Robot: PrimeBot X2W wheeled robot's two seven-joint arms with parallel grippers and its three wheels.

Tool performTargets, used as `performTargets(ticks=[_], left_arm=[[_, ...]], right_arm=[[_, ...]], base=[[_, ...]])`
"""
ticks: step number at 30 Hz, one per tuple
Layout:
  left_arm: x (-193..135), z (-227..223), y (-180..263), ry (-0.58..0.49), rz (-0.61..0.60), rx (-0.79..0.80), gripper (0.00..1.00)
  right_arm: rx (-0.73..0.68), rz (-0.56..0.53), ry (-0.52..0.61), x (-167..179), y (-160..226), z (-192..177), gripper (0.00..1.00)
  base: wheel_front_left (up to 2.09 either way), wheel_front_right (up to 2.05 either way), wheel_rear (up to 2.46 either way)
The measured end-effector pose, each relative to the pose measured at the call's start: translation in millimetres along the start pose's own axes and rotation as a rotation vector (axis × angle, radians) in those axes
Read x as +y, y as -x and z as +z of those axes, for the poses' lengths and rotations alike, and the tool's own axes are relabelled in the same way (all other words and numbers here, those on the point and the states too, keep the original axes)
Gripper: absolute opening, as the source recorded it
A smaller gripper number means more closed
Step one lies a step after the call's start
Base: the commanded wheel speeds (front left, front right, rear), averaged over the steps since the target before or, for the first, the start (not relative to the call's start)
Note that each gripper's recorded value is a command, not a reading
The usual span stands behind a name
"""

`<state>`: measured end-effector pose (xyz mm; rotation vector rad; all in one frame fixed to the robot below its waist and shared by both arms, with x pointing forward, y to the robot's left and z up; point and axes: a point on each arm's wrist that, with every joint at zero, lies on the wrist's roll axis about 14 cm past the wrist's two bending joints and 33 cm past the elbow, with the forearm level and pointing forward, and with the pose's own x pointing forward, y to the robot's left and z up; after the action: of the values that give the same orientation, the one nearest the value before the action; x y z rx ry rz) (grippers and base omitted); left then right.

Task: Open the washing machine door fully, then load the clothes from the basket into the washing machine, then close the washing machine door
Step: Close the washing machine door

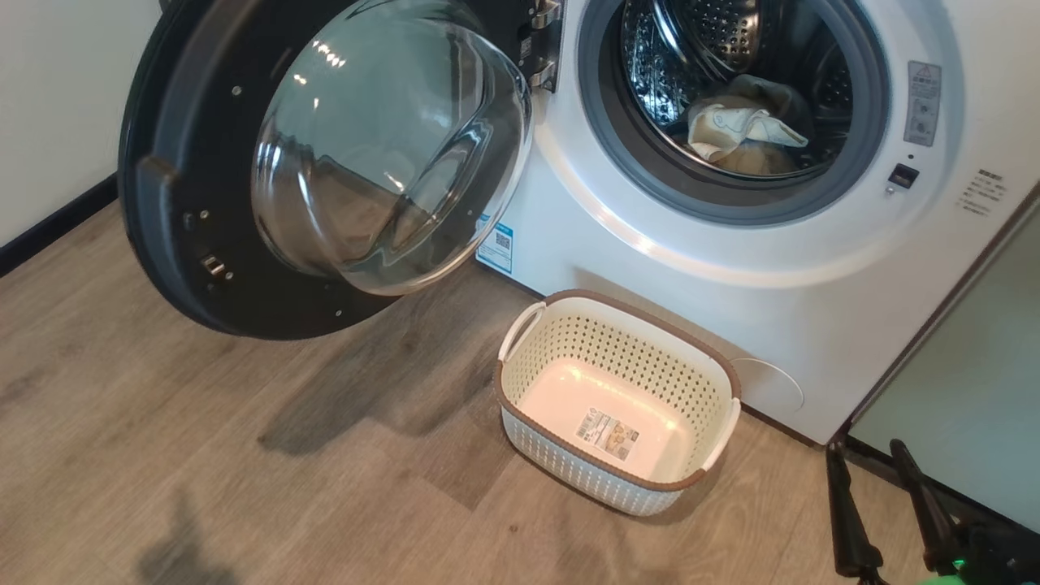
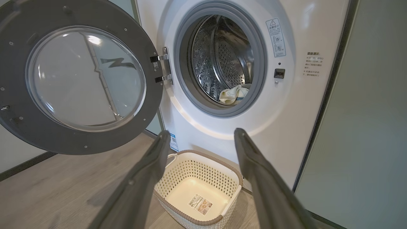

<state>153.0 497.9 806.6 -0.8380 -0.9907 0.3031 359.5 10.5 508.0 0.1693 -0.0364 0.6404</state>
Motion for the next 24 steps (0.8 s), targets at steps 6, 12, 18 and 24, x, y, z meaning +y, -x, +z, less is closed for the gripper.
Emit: performTargets(ticks=[6, 12, 18, 24], left_arm=[[53, -5, -11, 0.103, 0.174, 0.033, 0.0], [106, -21, -7, 0.207, 0.361, 0.075, 0.0], [132, -52, -4, 0.21, 0.455, 0.182, 0.0], [146, -83, -1, 0.195, 0.503, 0.269, 0.0]], right_arm=[[0.006, -0.01, -0.002, -3, 3, -2, 1.0], [0.025, -0.024, 0.006, -7, 6, -7, 1.0], [0.036, -0.059, 0.004, -19, 9, -9, 1.0], [0.052, -0.077, 0.009, -26, 9, -13, 1.0]], base=[[0.0, 0.0, 0.0], [0.0, 0.0, 0.0], [0.0, 0.0, 0.0], [0.0, 0.0, 0.0]])
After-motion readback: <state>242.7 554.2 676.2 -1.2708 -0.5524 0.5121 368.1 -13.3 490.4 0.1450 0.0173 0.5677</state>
